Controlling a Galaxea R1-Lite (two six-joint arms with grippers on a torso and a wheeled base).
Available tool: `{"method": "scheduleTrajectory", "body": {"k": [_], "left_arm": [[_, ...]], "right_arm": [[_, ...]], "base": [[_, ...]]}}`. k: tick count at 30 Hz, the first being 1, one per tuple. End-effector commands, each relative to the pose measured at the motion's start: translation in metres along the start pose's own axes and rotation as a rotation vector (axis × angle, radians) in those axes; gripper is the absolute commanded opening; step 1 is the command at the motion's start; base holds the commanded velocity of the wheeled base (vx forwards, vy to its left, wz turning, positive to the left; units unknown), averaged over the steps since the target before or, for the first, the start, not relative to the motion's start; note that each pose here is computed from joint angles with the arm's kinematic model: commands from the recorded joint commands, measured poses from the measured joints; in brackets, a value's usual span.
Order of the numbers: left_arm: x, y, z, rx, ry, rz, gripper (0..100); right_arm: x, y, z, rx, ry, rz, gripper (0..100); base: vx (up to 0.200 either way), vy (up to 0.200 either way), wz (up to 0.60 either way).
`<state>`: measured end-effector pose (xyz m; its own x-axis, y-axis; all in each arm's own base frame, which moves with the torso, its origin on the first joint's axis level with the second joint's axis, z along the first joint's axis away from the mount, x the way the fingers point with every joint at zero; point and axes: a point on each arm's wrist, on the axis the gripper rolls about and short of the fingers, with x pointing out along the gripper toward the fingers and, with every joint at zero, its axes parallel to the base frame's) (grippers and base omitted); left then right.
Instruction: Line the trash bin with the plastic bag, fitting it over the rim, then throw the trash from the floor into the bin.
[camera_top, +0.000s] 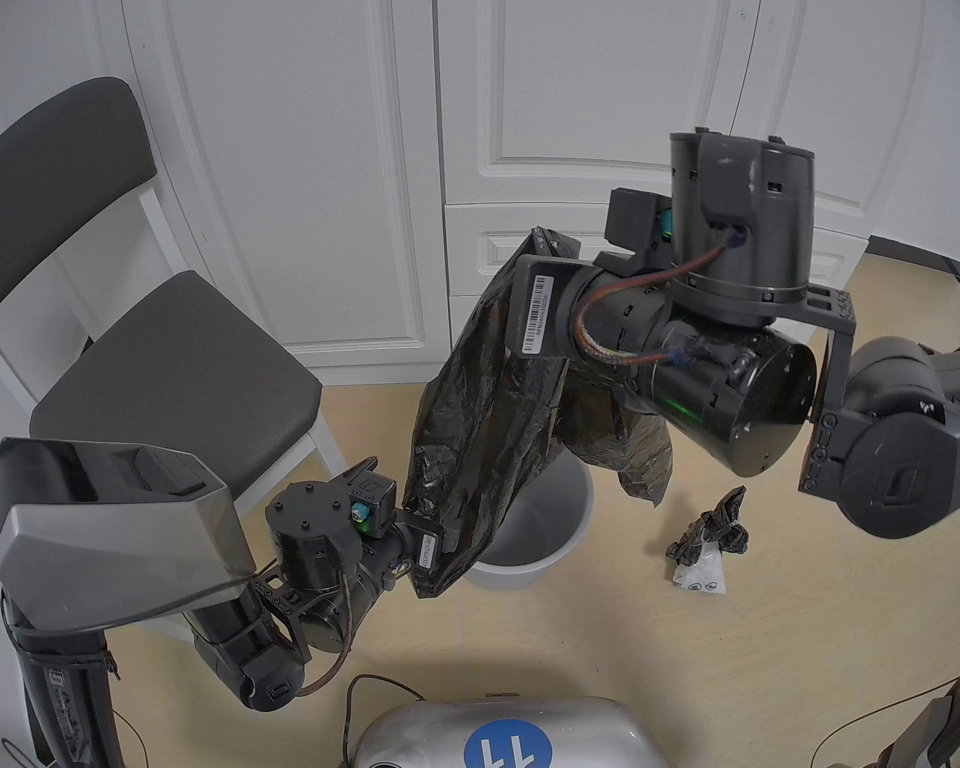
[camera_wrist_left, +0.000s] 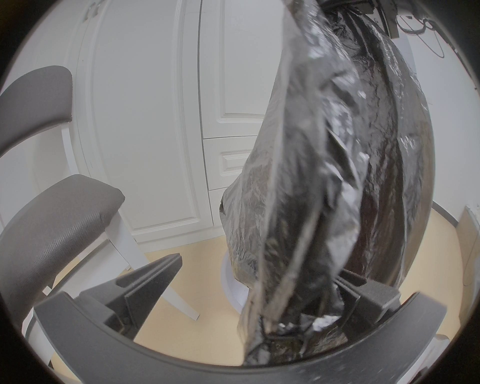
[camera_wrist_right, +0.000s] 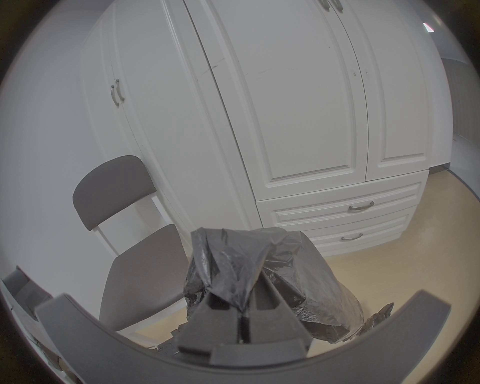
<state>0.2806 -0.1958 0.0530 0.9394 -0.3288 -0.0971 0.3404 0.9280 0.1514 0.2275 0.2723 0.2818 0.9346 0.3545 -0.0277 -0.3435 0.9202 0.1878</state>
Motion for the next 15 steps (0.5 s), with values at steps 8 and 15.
{"method": "scheduleTrajectory", "body": {"k": [8,15], "left_arm": [[-0.0011,0.003,0.0029,-0.001,-0.007,0.003,0],[-0.0003,0.0034,0.0029,-0.003,-0.008,0.006,0]], "right_arm": [[-0.0035,-0.0016,-0.0012,0.006,0.003,0.002,0],[-0.0047,-0.0023,-0.001,0.007,0.004,0.001,0]], "base": [[0.0,0.0,0.0],[0.0,0.0,0.0]]}}
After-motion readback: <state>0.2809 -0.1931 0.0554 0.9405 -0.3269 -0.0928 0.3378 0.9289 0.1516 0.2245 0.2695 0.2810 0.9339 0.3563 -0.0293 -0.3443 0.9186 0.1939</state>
